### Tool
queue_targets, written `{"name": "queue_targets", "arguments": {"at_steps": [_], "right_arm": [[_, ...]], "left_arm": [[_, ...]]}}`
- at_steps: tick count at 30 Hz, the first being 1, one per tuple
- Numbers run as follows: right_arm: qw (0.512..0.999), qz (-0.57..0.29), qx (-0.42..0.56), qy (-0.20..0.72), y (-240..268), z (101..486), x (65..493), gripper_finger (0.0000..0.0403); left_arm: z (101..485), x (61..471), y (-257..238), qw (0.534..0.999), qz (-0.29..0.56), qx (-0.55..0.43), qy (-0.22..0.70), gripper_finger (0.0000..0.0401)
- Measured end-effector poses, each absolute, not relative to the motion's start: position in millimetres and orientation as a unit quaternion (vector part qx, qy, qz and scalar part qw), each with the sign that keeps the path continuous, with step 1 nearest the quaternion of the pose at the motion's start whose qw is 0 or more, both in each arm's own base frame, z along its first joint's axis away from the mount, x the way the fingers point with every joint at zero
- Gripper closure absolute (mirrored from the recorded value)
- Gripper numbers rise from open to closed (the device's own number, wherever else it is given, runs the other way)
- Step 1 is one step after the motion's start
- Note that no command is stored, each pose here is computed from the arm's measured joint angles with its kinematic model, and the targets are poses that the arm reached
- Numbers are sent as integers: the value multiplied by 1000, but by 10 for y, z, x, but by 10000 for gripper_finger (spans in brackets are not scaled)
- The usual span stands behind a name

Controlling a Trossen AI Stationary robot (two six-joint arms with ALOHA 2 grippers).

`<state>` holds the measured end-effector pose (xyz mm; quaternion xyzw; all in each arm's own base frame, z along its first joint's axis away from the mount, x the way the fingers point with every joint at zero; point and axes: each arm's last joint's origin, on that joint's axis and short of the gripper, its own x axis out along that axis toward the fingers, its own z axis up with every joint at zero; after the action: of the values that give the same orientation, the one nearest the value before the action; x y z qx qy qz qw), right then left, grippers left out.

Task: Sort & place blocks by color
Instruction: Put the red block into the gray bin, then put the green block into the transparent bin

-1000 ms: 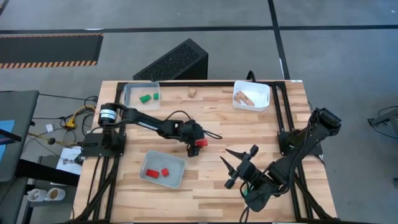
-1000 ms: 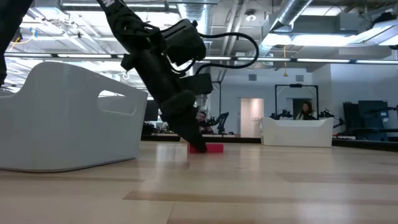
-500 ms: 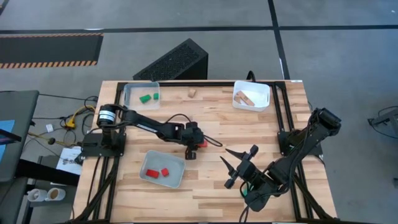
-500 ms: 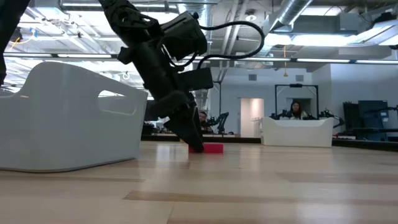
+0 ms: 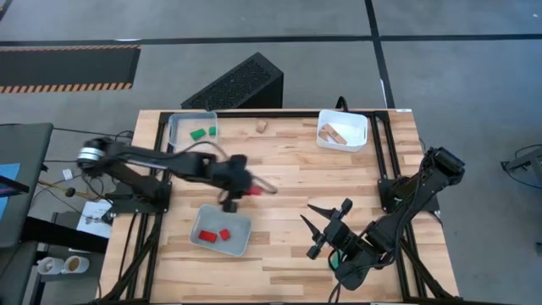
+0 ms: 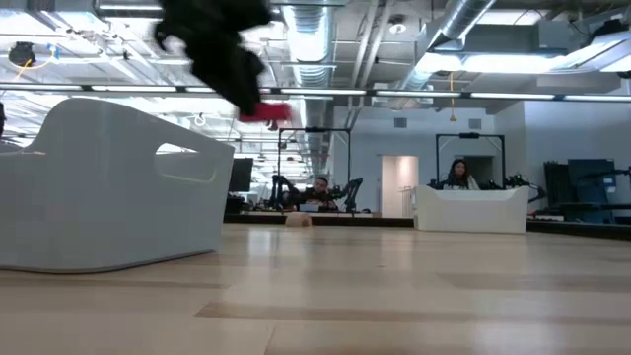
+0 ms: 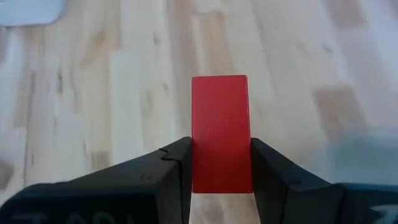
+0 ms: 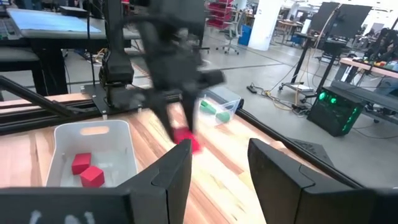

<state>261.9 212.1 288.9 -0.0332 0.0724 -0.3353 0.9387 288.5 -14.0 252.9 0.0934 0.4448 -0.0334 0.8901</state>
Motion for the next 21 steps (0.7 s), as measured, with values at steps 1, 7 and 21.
{"name": "queue_targets", "arguments": {"at_steps": [1,7,21], "right_arm": [[939,-335,-34,72,2121,2890,2618,223],[937,-341,-36,74,2089,2887,2640,223],[932,-349,-3,98,1849,2878,2853,223]], "left_arm": [[2548,2764,-189,890,-46,99,442,314],[2473,2092,-497,894,-145,114,407,314],[2207,1763,-875,891,-214,40,398,187]]}}
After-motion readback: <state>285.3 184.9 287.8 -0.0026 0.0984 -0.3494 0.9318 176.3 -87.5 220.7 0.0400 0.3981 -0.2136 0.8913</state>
